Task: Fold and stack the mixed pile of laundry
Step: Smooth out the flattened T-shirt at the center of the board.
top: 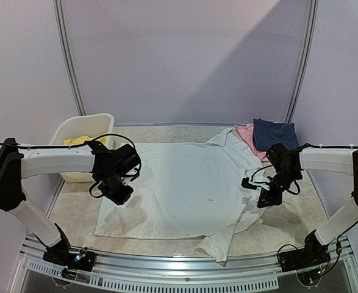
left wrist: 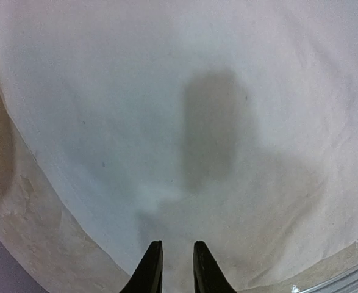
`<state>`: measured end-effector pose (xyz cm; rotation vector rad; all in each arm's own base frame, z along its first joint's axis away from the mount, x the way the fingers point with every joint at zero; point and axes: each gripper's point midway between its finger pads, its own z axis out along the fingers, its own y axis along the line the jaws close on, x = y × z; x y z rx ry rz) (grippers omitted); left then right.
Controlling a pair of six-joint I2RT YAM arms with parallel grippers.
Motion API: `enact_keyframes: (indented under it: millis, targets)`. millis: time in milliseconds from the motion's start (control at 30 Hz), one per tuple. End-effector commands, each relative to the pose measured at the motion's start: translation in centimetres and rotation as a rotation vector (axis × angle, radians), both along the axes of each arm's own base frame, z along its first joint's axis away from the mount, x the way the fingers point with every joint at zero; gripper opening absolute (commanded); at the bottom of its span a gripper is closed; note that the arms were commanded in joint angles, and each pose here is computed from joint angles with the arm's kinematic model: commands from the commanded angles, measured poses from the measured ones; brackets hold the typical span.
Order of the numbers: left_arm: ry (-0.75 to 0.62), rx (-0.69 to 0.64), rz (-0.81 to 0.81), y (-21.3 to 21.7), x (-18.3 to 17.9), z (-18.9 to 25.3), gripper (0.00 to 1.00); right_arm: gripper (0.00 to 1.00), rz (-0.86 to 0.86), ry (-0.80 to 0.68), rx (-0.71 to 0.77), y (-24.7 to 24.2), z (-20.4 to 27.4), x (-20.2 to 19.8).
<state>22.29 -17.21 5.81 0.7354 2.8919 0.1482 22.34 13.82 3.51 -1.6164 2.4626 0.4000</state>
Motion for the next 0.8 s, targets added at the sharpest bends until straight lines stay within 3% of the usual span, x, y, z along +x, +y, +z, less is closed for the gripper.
enact_keyframes:
  millis: [0, 267, 600, 767]
  targets:
    - [0.009, 0.023, 0.016, -0.2, 0.0, -2.0, 0.17, 0.15, 0.068, -0.053, -0.095, -1.4, -1.9, 0.6]
    - [0.041, 0.095, 0.024, 1.8, -1.1, -3.5, 0.12, 0.08, 0.015, -0.009, -0.223, -5.7, -4.6, 0.5]
    - [0.052, 0.094, 0.033, 2.0, -1.2, -4.0, 0.09, 0.07, -0.108, -0.078, -0.26, -10.3, -1.9, 3.3]
    - [-0.006, 0.092, 0.028, 1.8, -0.3, -2.1, 0.09, 0.08, -0.13, -0.114, -0.263, -11.6, 0.2, 3.6]
